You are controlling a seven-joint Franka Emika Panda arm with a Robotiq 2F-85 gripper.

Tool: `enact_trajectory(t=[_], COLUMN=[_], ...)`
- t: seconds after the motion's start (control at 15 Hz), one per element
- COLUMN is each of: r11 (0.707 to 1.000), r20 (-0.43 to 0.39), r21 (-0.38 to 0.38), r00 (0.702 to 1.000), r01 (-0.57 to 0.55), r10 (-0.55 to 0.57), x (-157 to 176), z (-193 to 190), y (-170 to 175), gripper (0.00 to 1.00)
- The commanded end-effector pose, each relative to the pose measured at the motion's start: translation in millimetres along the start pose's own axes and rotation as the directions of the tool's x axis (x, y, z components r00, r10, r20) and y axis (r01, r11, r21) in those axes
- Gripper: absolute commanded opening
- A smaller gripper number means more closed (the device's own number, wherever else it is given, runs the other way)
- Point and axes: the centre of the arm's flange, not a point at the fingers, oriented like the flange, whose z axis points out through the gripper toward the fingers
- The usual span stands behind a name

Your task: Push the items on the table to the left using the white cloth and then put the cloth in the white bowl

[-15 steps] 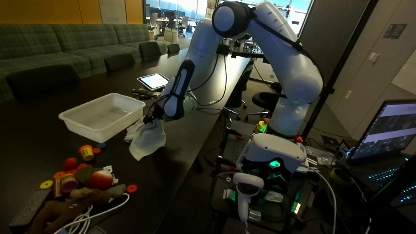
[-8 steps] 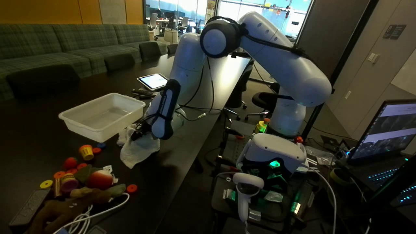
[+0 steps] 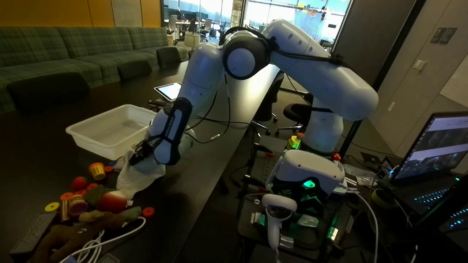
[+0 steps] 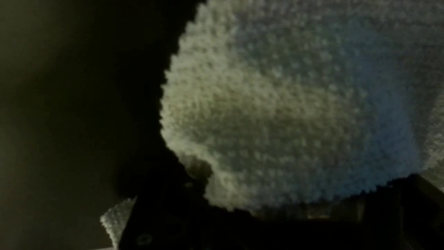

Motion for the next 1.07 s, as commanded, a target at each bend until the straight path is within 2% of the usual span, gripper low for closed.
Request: enact_trajectory(t=[0.0,0.4,0.6,0.8,1.0], r11=[1.0,0.993,0.988,0.986,0.989], r20=[-0.005,-0.012,0.007,0.028,0.029], r21=[0.019,0.099,0.139,0.142,0.103], r00=[1.0,0.998,0.997,0.995,0.993], r01=[0.015,0.058,0.071,0.091,0.107], r10=[-0.015,-0.057,-0.073,-0.096,-0.111], x=[-4,-15,-24,-34,-39], z=[32,30,21,11,0], y=[-39,-94,-105,-89,-47], gripper=[0.05,0.05,0.05,0.05,0.05])
